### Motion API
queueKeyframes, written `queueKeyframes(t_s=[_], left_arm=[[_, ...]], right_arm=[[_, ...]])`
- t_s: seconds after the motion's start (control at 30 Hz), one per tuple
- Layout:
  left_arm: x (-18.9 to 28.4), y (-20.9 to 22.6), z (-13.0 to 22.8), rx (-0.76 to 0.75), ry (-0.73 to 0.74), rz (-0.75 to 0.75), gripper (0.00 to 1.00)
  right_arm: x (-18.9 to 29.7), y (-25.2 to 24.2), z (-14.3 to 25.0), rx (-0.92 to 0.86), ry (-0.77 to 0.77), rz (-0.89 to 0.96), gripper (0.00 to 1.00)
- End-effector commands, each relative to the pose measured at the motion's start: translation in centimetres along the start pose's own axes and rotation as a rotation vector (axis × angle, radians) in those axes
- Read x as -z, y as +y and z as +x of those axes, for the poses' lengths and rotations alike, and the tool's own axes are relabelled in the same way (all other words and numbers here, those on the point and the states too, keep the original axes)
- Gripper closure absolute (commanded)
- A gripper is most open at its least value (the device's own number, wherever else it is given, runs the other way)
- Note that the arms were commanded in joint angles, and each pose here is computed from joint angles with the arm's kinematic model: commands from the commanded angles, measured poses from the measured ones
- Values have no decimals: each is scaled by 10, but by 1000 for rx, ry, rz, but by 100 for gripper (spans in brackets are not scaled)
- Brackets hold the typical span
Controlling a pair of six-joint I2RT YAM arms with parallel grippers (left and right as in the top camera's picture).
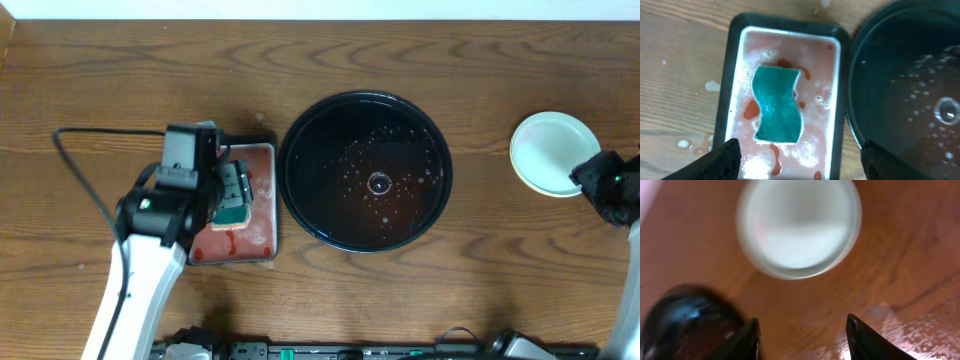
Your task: Clean dirty plates on tray and stack at the side
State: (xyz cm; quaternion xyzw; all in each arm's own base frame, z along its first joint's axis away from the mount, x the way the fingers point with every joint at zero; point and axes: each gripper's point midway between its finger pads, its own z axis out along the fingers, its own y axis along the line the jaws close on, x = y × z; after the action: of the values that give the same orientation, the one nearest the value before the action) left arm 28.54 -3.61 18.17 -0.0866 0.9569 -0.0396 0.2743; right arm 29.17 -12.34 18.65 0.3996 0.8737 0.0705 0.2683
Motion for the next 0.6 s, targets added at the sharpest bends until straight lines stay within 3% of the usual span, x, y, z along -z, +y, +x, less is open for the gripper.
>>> queueKeyframes(t_s=[0.0, 0.1, 0.2, 0.3, 0.43, 0.47, 0.57], left_arm=[[38, -14, 2, -62, -83, 123, 23], [68, -31, 16, -143, -118, 260, 23], [92, -29, 47, -188, -121, 295, 23], [98, -25, 76, -178, -139, 335, 23], [99, -24, 102, -155, -185, 405, 23], [99, -23, 105, -151, -202, 411, 23], [109, -23, 104, -157, -276, 433, 23]], right_arm=[[48, 35, 28, 147, -40, -106, 47], [91, 58, 68, 299, -72, -209, 47], [124, 56, 105, 415, -146, -287, 50], [134, 37, 135, 457, -179, -329, 50], [138, 18, 156, 467, -223, -374, 42], [140, 16, 158, 465, -236, -387, 38], [147, 14, 160, 459, -266, -408, 1]])
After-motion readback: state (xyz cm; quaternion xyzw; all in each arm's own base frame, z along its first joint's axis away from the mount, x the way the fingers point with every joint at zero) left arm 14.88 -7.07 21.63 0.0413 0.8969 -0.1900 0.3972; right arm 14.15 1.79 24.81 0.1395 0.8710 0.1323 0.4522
